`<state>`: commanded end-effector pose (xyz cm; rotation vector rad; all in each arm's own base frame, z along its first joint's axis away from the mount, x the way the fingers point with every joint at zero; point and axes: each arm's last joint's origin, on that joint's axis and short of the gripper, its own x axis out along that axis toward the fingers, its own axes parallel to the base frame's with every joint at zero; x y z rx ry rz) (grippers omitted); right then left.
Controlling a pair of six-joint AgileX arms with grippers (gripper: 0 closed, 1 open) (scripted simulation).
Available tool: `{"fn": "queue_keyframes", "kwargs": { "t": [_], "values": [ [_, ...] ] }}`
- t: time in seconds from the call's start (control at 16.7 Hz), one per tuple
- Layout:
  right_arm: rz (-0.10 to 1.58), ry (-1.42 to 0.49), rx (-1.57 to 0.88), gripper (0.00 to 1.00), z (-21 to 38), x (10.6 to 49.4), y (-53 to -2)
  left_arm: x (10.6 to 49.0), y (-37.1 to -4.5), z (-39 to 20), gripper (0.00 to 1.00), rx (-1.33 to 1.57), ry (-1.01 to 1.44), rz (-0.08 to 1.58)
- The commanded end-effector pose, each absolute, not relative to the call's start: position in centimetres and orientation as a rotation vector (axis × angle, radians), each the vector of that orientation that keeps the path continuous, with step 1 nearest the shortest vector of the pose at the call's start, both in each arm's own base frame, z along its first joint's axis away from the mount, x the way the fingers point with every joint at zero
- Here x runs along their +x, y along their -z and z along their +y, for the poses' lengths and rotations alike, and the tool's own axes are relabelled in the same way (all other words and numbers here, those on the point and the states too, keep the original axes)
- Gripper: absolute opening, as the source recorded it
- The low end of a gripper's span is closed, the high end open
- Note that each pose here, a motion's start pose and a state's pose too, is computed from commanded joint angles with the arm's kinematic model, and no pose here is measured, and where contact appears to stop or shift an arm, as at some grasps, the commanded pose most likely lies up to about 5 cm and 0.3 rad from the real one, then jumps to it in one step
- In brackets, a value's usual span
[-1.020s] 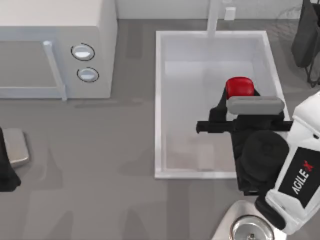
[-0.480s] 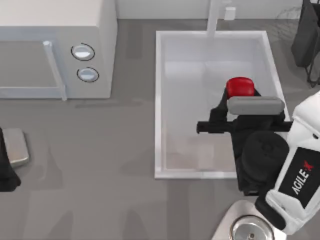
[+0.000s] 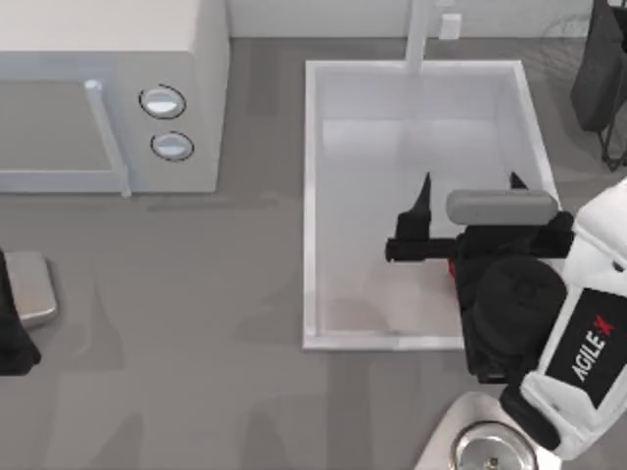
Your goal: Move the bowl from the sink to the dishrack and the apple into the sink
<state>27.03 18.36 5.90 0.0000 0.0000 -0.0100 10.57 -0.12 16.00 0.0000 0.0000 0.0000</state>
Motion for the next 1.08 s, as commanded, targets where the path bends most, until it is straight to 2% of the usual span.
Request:
{"fn": "queue_keyframes", "kwargs": {
  "t": [0.54,0.84,1.08],
  "values": [
    [0.012,0.013,-0.009,1.0,17.7,27.2,-6.3,10.6,-16.0,-0.1,1.0,0.0,0.0,0.0],
    [0.108,0.05,-0.062,1.0,12.3,27.1,-9.5,10.6,-16.0,-0.1,1.0,0.0,0.0,0.0],
    [0.199,0.089,-0.078,1.0,6.6,24.4,-13.3,10.6,-16.0,-0.1,1.0,0.0,0.0,0.0]
  ]
}}
